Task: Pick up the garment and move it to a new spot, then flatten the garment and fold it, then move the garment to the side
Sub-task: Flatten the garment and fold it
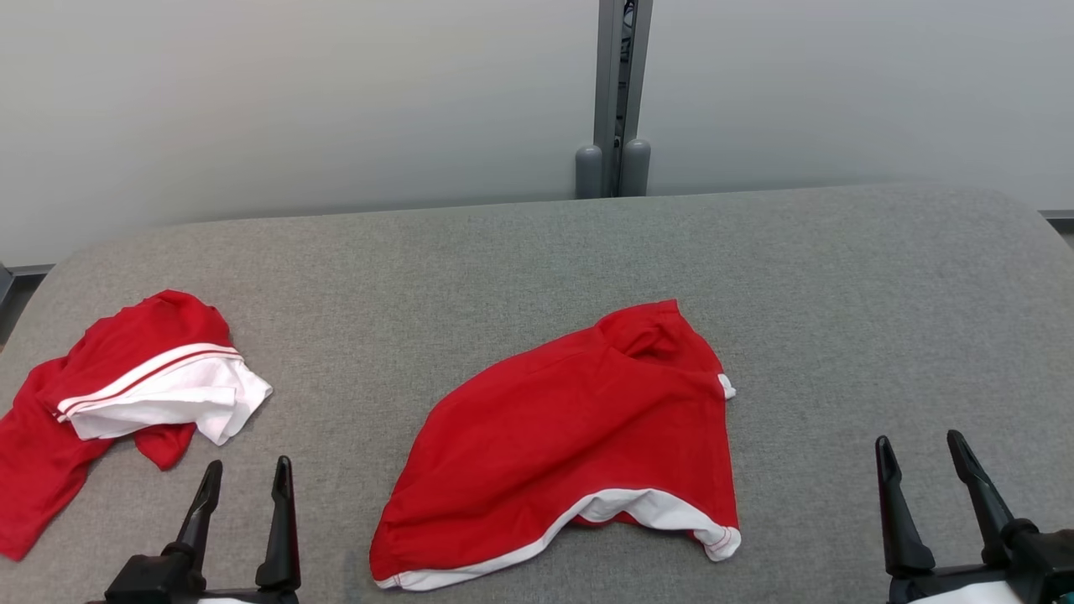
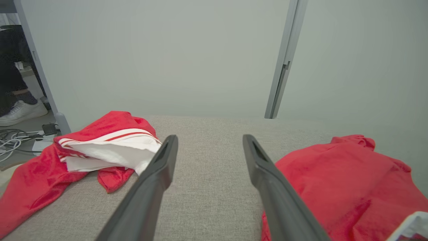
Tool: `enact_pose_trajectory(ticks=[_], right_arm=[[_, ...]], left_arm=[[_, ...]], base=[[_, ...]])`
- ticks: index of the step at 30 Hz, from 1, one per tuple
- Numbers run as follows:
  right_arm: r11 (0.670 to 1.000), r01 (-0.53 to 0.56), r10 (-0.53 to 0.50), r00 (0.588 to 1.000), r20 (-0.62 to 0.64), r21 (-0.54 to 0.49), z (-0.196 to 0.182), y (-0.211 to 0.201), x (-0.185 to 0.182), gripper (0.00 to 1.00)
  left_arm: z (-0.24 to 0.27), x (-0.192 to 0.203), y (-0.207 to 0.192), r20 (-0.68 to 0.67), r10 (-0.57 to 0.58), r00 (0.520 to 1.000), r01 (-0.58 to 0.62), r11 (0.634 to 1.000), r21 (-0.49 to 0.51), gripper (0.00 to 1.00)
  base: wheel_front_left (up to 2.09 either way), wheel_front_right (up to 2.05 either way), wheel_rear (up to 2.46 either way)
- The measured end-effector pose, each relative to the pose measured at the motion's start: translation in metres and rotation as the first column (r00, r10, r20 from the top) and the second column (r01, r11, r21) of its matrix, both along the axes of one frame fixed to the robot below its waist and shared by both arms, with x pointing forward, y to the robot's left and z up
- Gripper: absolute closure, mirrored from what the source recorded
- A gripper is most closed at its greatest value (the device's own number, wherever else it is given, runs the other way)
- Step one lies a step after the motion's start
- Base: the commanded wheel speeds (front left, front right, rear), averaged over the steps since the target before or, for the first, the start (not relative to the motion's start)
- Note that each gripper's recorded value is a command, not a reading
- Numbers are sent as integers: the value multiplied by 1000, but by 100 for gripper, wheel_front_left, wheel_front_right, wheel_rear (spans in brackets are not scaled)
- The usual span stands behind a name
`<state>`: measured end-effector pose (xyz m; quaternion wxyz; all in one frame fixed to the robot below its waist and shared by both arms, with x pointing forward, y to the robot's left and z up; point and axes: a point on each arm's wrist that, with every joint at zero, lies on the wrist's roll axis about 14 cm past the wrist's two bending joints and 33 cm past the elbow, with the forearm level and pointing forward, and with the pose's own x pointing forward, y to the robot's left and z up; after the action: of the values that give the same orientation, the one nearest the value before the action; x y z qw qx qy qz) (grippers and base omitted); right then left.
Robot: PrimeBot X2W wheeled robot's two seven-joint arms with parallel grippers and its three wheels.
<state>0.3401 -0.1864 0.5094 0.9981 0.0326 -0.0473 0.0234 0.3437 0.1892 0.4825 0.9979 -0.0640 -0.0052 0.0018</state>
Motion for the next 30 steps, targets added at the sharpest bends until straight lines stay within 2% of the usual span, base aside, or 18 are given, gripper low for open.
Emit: enact_pose_trajectory(ticks=[6,11,14,16,18,21,22,26,30], right_arm=[[1000,-7,7,1000,0,10,0,3,-1,0],[994,-20,20,1000,6,104,1,10,0,0],[981,-86,90,996,-15,174,-6,35,2,0],[969,-149,171,980,-101,200,-29,60,-4,0],[958,-203,248,942,-228,202,-53,77,-9,0],[947,-272,318,879,-357,174,-77,91,-13,0],[947,-272,318,879,-357,174,-77,91,-13,0],[939,-301,345,820,-456,168,-98,101,-17,0],[935,-314,354,779,-518,167,-114,107,-17,0]], left_arm=[[2,0,3,8,-4,1000,4,1000,16,0],[-5,0,-5,-12,-32,999,32,999,0,0],[-24,-3,-19,-76,-77,994,76,997,-16,0],[-36,-2,-11,-148,-56,987,55,998,-11,0],[-50,-2,-8,-252,-60,966,61,998,-5,0],[-74,-11,-16,-415,-96,905,88,995,-39,0],[-74,-11,-16,-415,-96,905,88,995,-39,0],[-96,-26,-30,-558,-158,815,120,987,-103,0],[-109,-40,-41,-628,-202,752,131,979,-158,0]], base=[[0,0,0],[0,0,0],[0,0,0],[0,0,0],[0,0,0],[0,0,0],[0,0,0],[0,0,0],[0,0,0]])
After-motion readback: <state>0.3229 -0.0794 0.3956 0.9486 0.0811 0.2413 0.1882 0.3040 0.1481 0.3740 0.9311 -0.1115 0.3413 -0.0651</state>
